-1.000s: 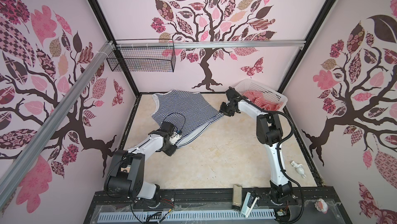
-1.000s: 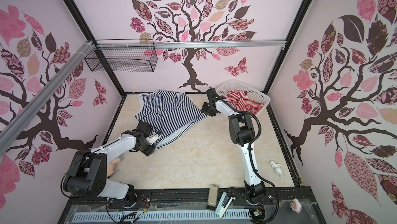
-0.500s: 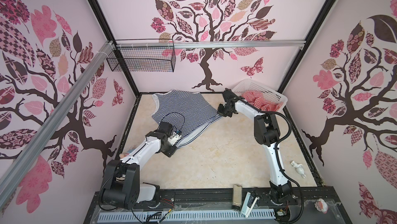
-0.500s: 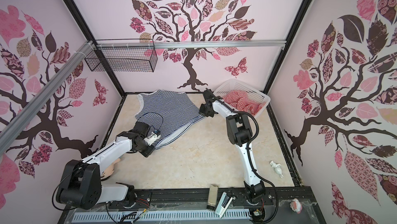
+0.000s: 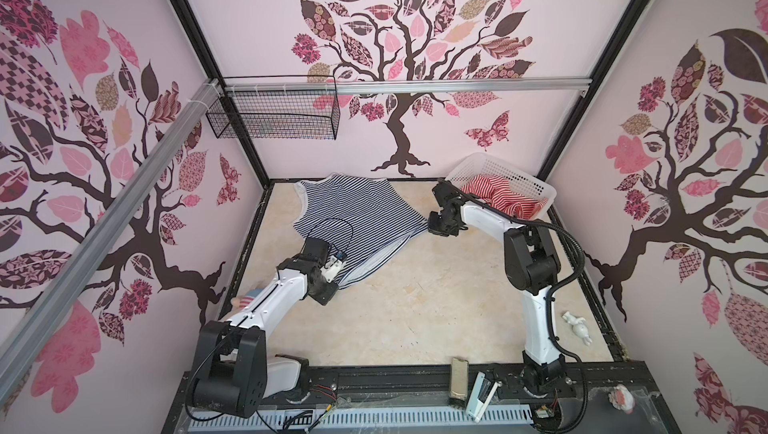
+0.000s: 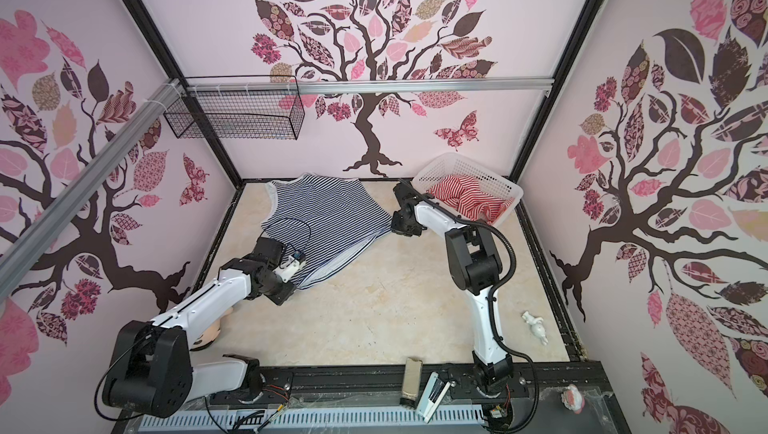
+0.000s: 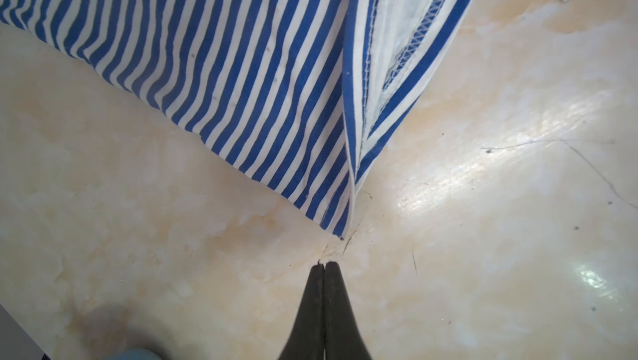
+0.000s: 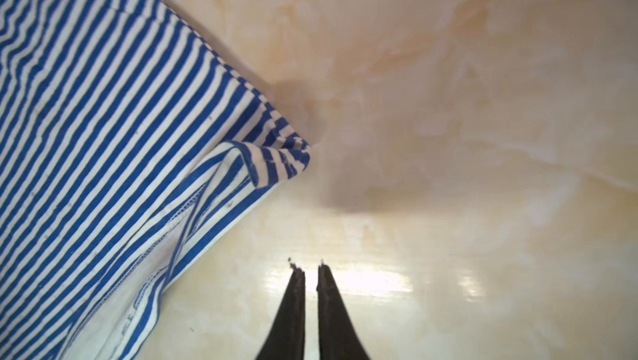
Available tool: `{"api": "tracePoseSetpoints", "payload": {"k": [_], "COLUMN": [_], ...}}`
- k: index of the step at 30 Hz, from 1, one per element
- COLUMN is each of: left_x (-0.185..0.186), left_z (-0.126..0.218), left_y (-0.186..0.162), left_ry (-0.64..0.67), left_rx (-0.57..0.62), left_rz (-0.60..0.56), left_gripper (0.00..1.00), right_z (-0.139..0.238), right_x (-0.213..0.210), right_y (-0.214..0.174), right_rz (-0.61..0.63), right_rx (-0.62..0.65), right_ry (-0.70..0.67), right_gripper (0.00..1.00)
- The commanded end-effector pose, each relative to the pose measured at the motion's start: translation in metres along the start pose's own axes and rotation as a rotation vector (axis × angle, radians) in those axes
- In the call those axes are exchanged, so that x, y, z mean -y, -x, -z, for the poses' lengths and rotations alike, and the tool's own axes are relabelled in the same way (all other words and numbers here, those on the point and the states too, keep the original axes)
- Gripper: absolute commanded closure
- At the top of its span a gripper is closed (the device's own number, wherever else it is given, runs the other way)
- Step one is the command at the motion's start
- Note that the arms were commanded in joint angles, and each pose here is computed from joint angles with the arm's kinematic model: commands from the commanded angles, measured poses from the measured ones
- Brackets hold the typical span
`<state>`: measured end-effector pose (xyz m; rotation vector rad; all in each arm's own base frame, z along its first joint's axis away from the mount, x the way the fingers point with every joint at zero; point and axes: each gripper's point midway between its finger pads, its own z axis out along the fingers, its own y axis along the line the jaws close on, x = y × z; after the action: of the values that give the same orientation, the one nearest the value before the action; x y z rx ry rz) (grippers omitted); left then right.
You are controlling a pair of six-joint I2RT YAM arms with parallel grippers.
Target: Fold and stack the tank tops
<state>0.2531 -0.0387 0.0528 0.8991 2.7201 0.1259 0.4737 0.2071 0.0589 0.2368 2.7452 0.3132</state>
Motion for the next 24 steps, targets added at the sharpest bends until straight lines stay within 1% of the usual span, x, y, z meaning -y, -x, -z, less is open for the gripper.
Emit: {"api": "tracePoseSetpoints", "payload": {"k": [1, 2, 3, 5, 6, 8, 9, 15, 18, 21, 24], "left_x": [-0.003, -0.001, 0.002, 0.009, 0.011, 0.015, 0.016, 0.027, 0.026, 0.026, 0.027], "left_z": [0.003, 0.005, 0.008, 0.012, 0.014, 0.016, 0.015, 0.003, 0.000, -0.003, -0.007], "left_y": [-0.003, -0.002, 0.000, 0.004, 0.007, 0.010, 0.010, 0.013, 0.016, 0.017, 0.016], "left_ry": [0.009, -0.005, -0.022, -0.055, -0.065, -0.083, -0.087, -0.108, -0.099, -0.106, -0.111], "left_rx": [0.008, 0.021, 0.041, 0.073, 0.091, 0.107, 0.109, 0.106, 0.097, 0.087, 0.074], "left_rz": [-0.001, 0.004, 0.005, -0.004, 0.000, -0.001, -0.003, -0.031, -0.033, -0.031, -0.035], "left_gripper": [1.00, 0.90, 0.81, 0.67, 0.62, 0.57, 0.55, 0.44, 0.43, 0.41, 0.41], "right_z": [0.024, 0.024, 0.023, 0.016, 0.012, 0.006, 0.004, -0.009, -0.016, -0.028, -0.030], "right_x": [0.000, -0.002, -0.005, -0.009, -0.011, -0.016, -0.019, -0.032, -0.031, -0.023, -0.019], "right_y": [0.015, 0.016, 0.018, 0.020, 0.021, 0.024, 0.025, 0.042, 0.048, 0.041, 0.040], "right_rz": [0.013, 0.014, 0.011, 0.008, 0.002, -0.010, -0.017, -0.055, -0.049, -0.036, -0.025], "right_rx": [0.074, 0.077, 0.077, 0.060, 0.049, 0.035, 0.031, 0.029, 0.021, -0.002, -0.002], "right_ry": [-0.030, -0.017, -0.004, -0.001, 0.002, 0.011, 0.021, 0.042, 0.006, -0.033, -0.053], "right_gripper": [0.78, 0.73, 0.71, 0.67, 0.66, 0.65, 0.61, 0.59, 0.59, 0.59, 0.59]}}
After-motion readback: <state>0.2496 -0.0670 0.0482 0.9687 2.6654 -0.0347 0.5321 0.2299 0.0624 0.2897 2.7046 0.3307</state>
